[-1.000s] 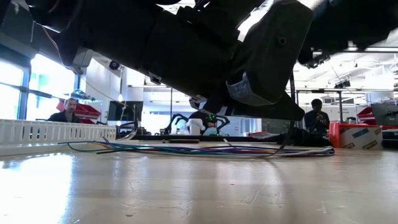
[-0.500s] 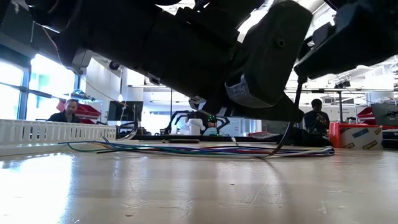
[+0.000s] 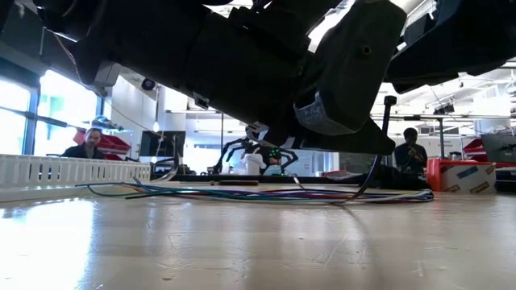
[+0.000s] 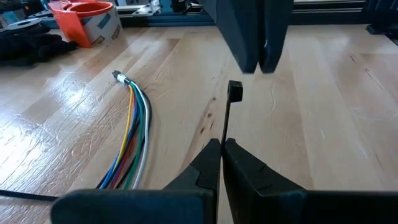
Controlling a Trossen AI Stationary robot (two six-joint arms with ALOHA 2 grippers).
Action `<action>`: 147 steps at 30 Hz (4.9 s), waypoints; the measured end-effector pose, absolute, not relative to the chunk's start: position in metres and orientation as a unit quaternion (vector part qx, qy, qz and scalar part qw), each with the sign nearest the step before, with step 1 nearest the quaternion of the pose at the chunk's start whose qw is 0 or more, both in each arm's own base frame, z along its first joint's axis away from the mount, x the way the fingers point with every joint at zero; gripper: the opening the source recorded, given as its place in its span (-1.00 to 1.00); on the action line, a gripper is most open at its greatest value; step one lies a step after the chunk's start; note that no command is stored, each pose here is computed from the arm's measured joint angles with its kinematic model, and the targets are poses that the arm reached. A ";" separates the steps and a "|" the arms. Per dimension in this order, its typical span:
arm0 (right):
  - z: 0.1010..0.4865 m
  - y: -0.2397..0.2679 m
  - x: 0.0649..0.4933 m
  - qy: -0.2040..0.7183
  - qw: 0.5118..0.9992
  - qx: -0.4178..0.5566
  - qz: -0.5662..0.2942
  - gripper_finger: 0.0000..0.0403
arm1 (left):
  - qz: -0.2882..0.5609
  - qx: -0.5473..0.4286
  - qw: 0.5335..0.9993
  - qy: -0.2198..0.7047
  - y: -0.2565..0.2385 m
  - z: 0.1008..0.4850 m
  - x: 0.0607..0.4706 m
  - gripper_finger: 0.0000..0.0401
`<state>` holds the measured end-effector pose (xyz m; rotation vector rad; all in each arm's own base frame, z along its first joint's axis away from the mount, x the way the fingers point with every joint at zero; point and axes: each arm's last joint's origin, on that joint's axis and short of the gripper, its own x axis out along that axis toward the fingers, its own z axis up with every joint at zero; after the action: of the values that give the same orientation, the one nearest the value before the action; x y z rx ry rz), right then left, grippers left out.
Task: Ziptie cables
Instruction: Wrap the black zip tie around the cable
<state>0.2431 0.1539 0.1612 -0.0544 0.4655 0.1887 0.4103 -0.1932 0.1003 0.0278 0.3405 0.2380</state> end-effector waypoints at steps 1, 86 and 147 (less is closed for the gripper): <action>0.161 0.154 0.243 0.230 0.968 -0.027 0.093 -1.00 | 0.118 0.013 0.979 0.168 -0.194 0.101 0.410 -1.00; 0.082 0.106 0.267 0.160 0.948 -0.274 -0.029 -1.00 | 0.178 -0.062 0.976 0.112 -0.216 0.096 0.386 -1.00; 0.099 0.170 0.285 0.192 0.837 -0.513 0.006 -1.00 | -0.003 -0.222 0.972 0.078 -0.196 0.082 0.365 -1.00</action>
<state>0.2852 0.1699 0.0994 -1.0864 0.4055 0.0130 0.3651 -0.1956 0.0824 -0.4492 0.1574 -0.0069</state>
